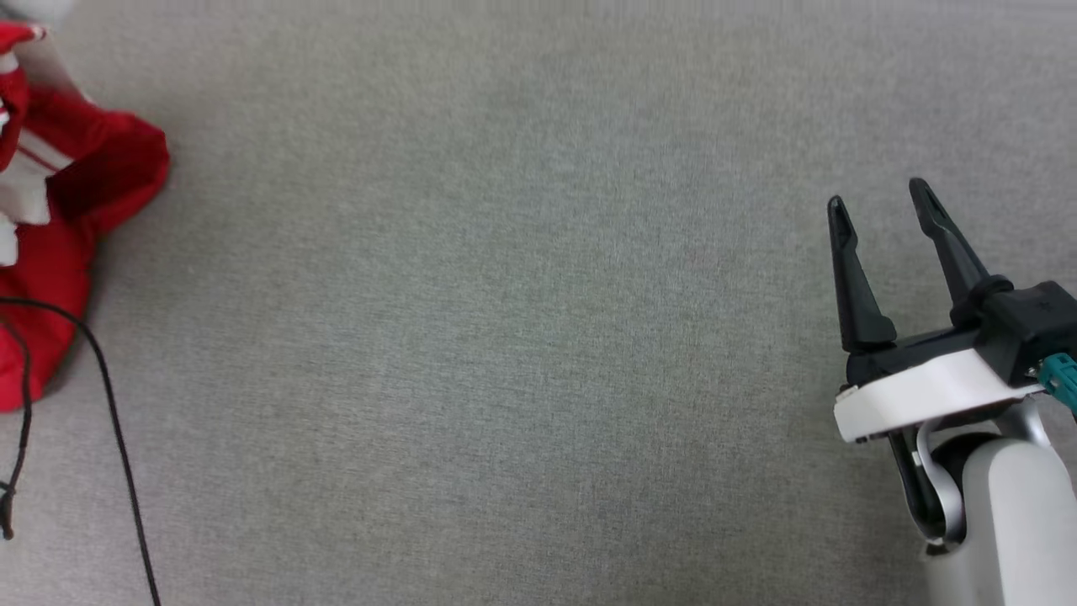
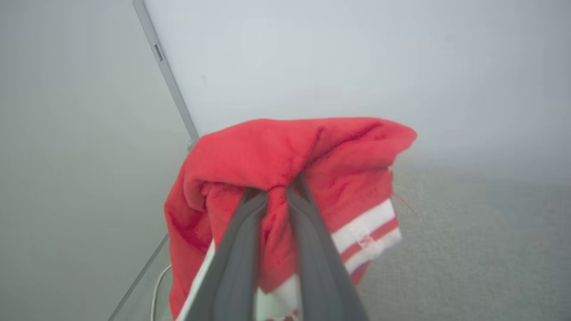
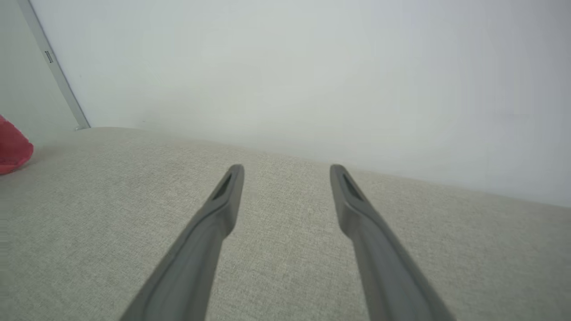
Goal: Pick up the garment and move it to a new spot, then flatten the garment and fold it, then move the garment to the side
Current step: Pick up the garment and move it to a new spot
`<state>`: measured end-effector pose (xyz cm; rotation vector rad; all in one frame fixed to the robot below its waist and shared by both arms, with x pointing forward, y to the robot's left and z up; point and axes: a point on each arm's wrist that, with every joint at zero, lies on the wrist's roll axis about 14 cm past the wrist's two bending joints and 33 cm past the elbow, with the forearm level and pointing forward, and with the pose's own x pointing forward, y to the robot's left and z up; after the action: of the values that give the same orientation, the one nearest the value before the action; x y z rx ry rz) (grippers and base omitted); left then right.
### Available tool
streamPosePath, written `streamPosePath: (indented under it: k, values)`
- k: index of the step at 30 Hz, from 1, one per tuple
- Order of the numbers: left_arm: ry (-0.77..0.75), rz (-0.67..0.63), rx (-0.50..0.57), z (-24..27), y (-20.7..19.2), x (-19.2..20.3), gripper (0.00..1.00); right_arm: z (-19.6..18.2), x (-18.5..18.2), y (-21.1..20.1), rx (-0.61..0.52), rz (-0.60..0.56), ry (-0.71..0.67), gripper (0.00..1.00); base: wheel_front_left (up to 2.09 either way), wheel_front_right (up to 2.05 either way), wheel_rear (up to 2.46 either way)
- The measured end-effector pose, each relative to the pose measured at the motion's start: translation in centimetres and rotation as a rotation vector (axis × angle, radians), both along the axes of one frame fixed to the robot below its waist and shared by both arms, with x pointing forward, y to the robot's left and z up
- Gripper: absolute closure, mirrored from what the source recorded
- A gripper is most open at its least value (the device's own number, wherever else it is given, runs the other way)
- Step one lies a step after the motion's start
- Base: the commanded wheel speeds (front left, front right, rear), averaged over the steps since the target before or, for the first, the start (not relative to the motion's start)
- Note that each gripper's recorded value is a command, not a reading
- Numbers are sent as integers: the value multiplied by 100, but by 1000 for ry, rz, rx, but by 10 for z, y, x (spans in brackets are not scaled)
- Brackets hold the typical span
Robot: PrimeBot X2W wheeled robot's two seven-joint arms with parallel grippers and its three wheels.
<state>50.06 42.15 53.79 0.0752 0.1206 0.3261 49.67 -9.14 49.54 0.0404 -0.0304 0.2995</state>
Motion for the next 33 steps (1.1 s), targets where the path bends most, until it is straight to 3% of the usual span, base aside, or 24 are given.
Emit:
streamPosePath:
  k: [7, 14, 23, 33]
  values:
    - [-217, -113, 32, 50, -47, -3, 100, 25, -22, -10, 22, -24, -31, 0, 0, 0, 0]
    - [-322, -250, -47, 54, -129, -8, 100, 39, -47, -37, 32, -89, -45, 0, 0, 0, 0]
    - [-293, -546, -164, 34, -269, -16, 100, 49, -74, -80, 22, -203, -56, 0, 0, 0, 0]
    - [-155, -903, -321, -1, -415, -41, 100, 42, -90, -114, 28, -298, -36, 0, 0, 0, 0]
